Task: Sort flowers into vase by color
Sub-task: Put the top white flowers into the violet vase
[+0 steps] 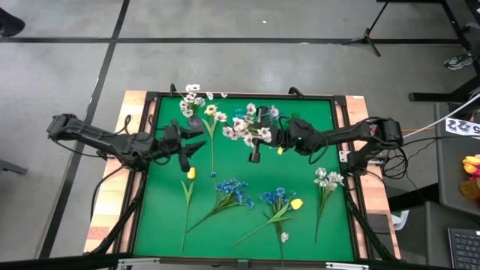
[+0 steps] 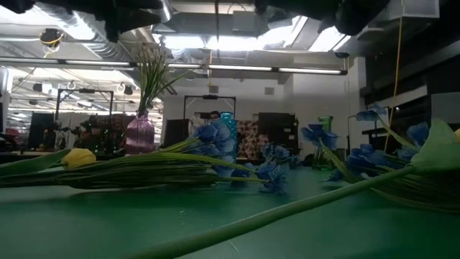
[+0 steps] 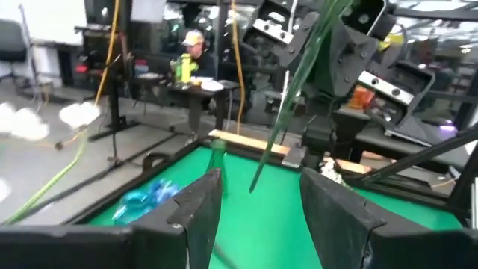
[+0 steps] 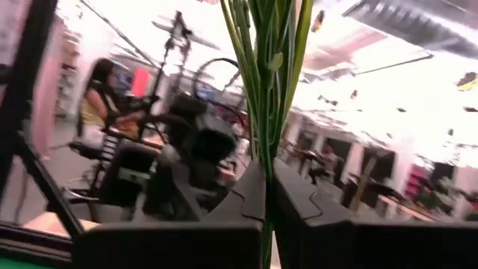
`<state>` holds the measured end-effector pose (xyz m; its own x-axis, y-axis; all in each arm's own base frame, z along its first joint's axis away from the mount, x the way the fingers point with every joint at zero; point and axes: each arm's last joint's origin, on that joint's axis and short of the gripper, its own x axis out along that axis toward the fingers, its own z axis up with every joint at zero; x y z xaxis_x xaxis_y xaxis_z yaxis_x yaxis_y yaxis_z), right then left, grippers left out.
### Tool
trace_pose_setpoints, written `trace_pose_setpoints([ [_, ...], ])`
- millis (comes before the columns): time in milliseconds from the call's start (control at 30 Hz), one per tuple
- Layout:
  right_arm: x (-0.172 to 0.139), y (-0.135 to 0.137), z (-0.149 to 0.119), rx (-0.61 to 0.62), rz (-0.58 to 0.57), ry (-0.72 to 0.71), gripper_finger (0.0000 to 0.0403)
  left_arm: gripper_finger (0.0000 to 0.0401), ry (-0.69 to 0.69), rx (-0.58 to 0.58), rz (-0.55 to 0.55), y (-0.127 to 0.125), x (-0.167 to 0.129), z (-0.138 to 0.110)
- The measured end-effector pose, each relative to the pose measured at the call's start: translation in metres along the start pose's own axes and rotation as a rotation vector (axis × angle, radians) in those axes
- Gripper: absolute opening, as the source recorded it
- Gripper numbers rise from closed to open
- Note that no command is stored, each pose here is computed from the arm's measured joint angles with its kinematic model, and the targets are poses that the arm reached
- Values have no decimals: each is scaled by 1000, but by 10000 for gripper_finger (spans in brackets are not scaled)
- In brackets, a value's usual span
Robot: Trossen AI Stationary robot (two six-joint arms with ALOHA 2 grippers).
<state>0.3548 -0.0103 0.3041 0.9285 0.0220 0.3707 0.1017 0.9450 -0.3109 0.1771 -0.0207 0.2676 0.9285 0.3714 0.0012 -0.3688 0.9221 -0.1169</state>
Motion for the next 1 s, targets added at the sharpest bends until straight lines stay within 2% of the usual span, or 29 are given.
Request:
trace_pose_setpoints([
  [133,12,0,5,-2,52,-36,6,178,-34,49,-22,-4,11,-1],
  [300,21,3,-3,0,87,-16,6,178,-97,66,-62,-7,18,1],
  [667,29,6,-13,3,101,-7,7,178,-126,53,-136,-7,28,0],
  [1000,30,5,-10,-4,96,-21,7,178,-146,61,-146,-10,39,1],
])
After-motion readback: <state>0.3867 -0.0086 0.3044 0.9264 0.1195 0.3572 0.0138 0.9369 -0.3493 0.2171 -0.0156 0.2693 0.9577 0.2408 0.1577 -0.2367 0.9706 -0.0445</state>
